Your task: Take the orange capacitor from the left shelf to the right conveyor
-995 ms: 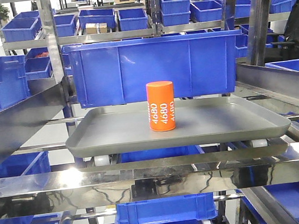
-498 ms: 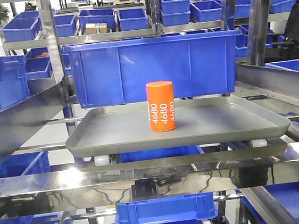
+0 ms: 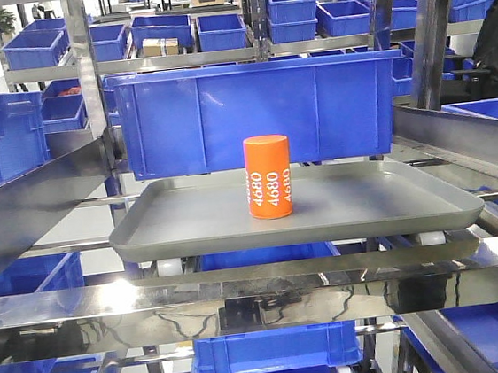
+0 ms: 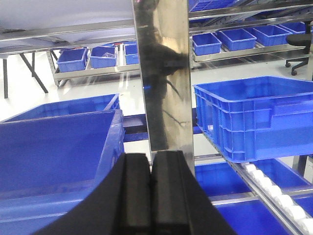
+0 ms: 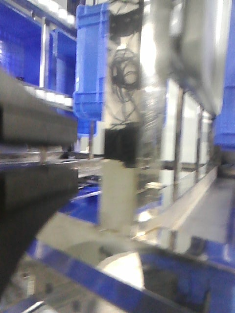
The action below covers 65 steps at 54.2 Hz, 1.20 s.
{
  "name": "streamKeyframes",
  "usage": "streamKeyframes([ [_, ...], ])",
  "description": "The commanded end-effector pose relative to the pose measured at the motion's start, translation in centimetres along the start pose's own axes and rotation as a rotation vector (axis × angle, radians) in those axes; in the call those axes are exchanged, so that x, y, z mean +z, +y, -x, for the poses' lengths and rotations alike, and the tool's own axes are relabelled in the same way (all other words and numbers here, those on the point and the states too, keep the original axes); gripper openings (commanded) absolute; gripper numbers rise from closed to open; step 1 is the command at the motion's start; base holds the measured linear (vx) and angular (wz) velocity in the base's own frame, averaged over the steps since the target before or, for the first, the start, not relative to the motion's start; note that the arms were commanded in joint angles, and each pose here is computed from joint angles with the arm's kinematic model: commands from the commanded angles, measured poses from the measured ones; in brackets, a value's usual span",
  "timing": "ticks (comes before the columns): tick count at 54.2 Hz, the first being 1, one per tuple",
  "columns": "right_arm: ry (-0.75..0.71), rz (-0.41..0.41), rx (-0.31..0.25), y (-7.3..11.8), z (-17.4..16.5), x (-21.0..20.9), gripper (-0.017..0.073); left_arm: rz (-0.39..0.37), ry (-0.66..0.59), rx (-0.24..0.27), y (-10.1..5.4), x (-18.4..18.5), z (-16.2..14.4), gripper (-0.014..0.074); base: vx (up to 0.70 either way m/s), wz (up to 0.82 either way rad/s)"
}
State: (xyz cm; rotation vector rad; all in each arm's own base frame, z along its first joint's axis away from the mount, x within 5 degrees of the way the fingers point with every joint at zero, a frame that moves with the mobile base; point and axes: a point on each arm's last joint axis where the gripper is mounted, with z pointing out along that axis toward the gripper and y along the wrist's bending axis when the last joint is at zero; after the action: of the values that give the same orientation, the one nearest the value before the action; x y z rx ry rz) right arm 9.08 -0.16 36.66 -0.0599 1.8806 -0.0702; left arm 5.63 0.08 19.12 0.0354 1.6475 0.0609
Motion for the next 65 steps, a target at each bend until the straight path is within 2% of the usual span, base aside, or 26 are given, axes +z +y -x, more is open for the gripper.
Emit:
streamKeyframes([
  [1,-0.117,0.023,-0.029,0.1,2.7,-0.3,0.0456,0.001,-0.062,-0.005,0.0,0.1,-0.3,-0.0006,0.00,0.00],
  [6,-0.115,0.063,-0.043,0.4,3.8,0.3,0.0603,0.001,-0.062,-0.005,0.0,0.1,-0.3,-0.0006,0.00,0.00],
  [12,-0.096,0.133,-0.060,1.0,5.2,1.6,0.0729,0.001,-0.062,-0.005,0.0,0.1,-0.3,-0.0006,0.00,0.00],
  [21,-0.084,0.271,-0.056,2.1,7.5,3.7,0.0723,0.001,-0.062,-0.005,0.0,0.1,-0.3,-0.0006,0.00,0.00],
  [35,-0.155,0.473,-0.030,3.6,11.1,6.9,0.0694,0.001,-0.062,-0.005,0.0,0.1,-0.3,-0.0006,0.00,0.00],
  [41,-0.170,0.529,-0.025,4.1,12.2,8.7,0.0692,0.001,-0.062,-0.005,0.0,0.1,-0.3,-0.0006,0.00,0.00],
  [56,-0.167,0.670,0.040,5.1,14.2,13.6,0.0686,0.001,-0.062,-0.005,0.0,0.1,-0.3,-0.0006,0.00,0.00],
  [65,-0.148,0.725,0.019,7.1,14.5,15.8,0.0681,0.001,-0.062,-0.005,0.0,0.1,-0.3,-0.0006,0.00,0.00],
])
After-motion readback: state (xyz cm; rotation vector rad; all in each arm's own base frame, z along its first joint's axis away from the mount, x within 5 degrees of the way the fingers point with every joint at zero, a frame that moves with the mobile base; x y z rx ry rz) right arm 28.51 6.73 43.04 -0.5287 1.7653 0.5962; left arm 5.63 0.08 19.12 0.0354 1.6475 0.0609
